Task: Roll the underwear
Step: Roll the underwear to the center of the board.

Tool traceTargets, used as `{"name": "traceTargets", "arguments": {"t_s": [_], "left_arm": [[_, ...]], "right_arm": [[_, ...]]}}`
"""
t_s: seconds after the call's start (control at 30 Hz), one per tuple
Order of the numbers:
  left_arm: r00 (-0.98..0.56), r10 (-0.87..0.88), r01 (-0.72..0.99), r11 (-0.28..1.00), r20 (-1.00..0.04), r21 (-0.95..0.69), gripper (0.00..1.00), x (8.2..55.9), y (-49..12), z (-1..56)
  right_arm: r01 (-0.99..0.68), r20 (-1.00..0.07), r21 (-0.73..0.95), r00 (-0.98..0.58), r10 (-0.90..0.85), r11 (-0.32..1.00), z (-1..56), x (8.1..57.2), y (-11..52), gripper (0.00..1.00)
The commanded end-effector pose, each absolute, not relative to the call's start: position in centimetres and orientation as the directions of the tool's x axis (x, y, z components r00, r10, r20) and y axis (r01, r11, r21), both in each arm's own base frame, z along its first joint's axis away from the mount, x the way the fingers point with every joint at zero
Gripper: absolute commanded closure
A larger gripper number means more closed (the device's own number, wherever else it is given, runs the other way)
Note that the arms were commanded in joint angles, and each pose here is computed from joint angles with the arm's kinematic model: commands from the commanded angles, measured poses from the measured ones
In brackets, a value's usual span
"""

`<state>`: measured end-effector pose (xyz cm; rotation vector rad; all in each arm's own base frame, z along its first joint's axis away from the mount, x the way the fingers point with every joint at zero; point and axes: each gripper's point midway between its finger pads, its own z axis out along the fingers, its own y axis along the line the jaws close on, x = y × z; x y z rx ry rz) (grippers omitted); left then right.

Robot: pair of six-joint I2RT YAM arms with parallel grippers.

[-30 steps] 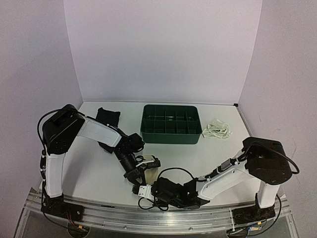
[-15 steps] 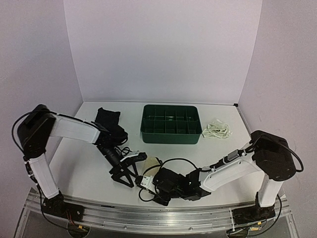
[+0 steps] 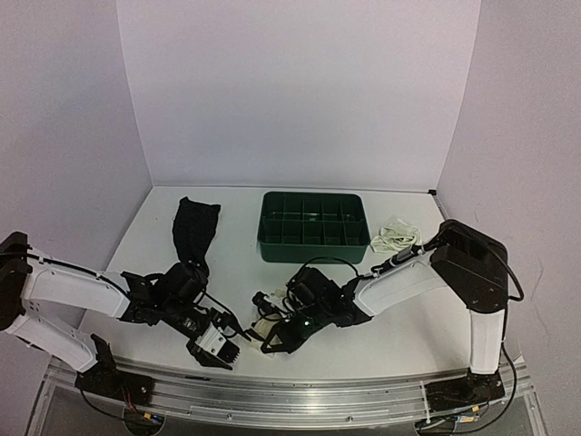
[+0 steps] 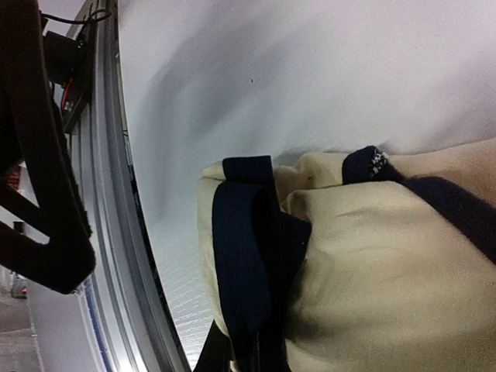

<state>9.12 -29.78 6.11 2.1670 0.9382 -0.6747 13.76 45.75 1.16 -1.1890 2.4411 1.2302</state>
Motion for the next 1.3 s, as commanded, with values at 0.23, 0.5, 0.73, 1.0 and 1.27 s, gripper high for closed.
{"name": "traceTargets", "arguments": {"t_s": [0.23,0.5,0.73,1.0,1.27], "left_arm": [[0.727,0.429,0.686,-0.444,-0.536,0.576,0.52,14.8,-34.1,5.9],[0.690,0.496,0.724,-0.452,-0.527,0.522,0.71,15.7,-34.6,4.1],[0.627,0.562,0.778,-0.485,-0.540,0.400,0.93,15.1,-34.0,2.7],[0.377,0.724,0.885,-0.466,-0.577,-0.007,1.00,12.1,-32.9,2.7],[0.076,0.840,0.856,-0.331,-0.538,-0.396,1.00,10.4,-32.9,3.0]], "right_arm": [[-0.489,-0.144,0.746,-0.781,-0.607,0.452,-3.7,11.4,42.6,1.00],[-0.505,-0.167,0.740,-0.778,-0.606,0.444,-3.3,11.8,42.5,1.00],[-0.528,-0.208,0.735,-0.772,-0.601,0.425,-2.4,12.5,43.1,1.00],[-0.715,-0.489,0.593,-0.685,-0.540,0.370,3.7,15.4,43.3,0.53],[-0.916,-0.817,0.195,-0.349,-0.459,0.349,8.3,16.0,39.7,0.33]]}}
